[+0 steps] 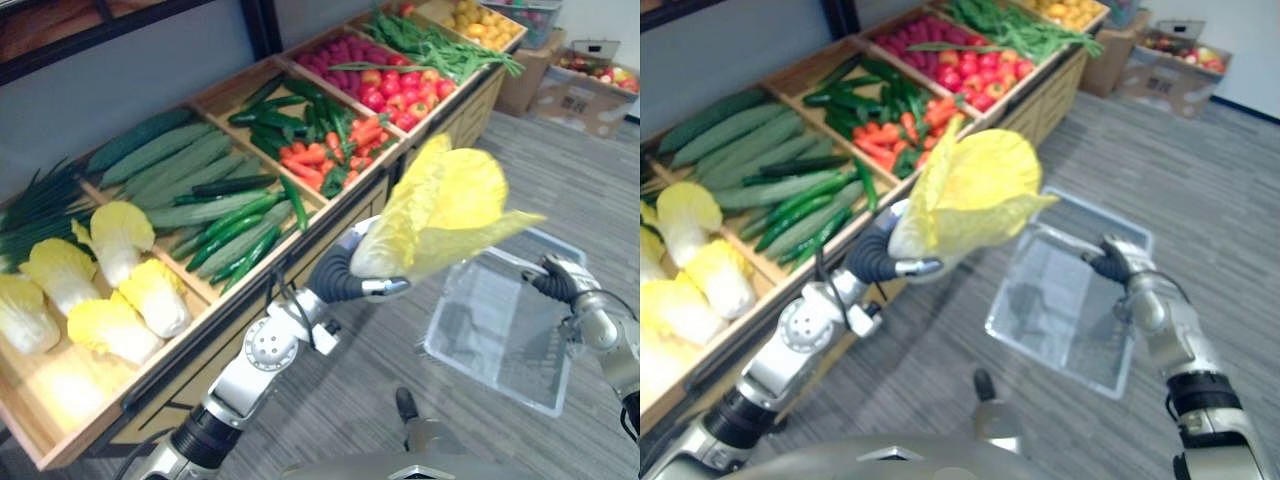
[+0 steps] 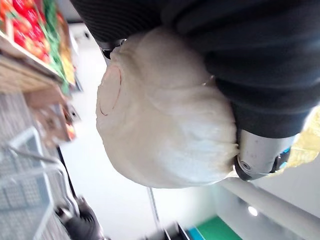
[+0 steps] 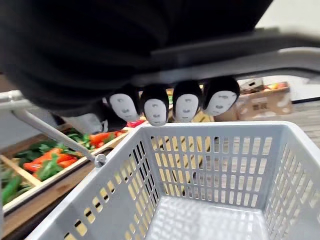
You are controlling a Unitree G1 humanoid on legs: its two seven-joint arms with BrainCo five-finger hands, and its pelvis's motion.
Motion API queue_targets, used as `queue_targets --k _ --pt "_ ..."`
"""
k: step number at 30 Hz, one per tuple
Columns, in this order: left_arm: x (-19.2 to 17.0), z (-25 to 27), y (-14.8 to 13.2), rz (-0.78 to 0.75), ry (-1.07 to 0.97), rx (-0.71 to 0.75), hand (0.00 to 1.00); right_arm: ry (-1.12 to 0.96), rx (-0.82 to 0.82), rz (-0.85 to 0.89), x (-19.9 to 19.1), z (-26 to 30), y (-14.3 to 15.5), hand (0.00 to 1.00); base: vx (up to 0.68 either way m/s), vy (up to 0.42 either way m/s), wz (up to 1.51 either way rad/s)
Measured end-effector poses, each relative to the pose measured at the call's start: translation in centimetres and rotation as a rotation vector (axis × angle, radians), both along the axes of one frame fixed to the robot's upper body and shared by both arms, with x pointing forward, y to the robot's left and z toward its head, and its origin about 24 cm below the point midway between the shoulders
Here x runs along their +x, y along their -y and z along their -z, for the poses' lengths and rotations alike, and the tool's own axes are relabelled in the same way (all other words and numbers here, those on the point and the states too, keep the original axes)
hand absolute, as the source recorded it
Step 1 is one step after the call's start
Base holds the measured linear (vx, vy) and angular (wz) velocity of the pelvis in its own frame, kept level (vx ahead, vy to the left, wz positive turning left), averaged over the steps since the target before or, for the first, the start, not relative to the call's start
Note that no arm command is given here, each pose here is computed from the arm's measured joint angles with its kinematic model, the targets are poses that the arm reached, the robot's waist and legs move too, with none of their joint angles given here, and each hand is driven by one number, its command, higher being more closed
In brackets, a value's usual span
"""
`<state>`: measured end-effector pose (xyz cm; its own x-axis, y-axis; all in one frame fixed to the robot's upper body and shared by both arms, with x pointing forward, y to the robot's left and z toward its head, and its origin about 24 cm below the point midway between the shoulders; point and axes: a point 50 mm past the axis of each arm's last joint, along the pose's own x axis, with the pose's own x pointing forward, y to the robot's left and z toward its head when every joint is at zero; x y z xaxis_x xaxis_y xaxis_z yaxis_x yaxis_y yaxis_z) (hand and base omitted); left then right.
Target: Pick vegetable in the basket
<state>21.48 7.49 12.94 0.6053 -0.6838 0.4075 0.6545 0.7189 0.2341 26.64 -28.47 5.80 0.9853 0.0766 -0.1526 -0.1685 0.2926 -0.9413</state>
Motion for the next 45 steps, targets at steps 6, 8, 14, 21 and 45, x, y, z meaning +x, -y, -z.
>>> queue_targets --k 6,8,14,21,45 --pt "-1.8 0.2 2.5 0.226 -0.018 0.031 1.00 0.044 -0.071 -0.213 1.0 -1.9 -3.4 1.00 -0.05 -0.013 -0.18" --pt "-2.3 0.7 3.0 0.282 -0.047 0.052 1.00 0.055 -0.105 -0.280 1.2 -2.6 -4.4 1.00 -0.08 -0.007 -0.12" --pt "-3.3 1.3 3.9 0.384 -0.053 0.106 1.00 0.083 -0.193 -0.423 1.6 -4.1 -6.3 1.00 -0.08 -0.007 -0.07" --pt "-4.3 1.9 4.8 0.464 -0.068 0.136 1.00 0.084 -0.260 -0.483 1.8 -5.1 -6.8 1.00 -0.05 -0.015 -0.02" --pt "2.7 9.5 8.3 0.073 -0.077 0.544 1.00 0.148 -0.173 -0.577 3.0 -7.5 -10.5 1.00 -0.03 -0.005 0.03"
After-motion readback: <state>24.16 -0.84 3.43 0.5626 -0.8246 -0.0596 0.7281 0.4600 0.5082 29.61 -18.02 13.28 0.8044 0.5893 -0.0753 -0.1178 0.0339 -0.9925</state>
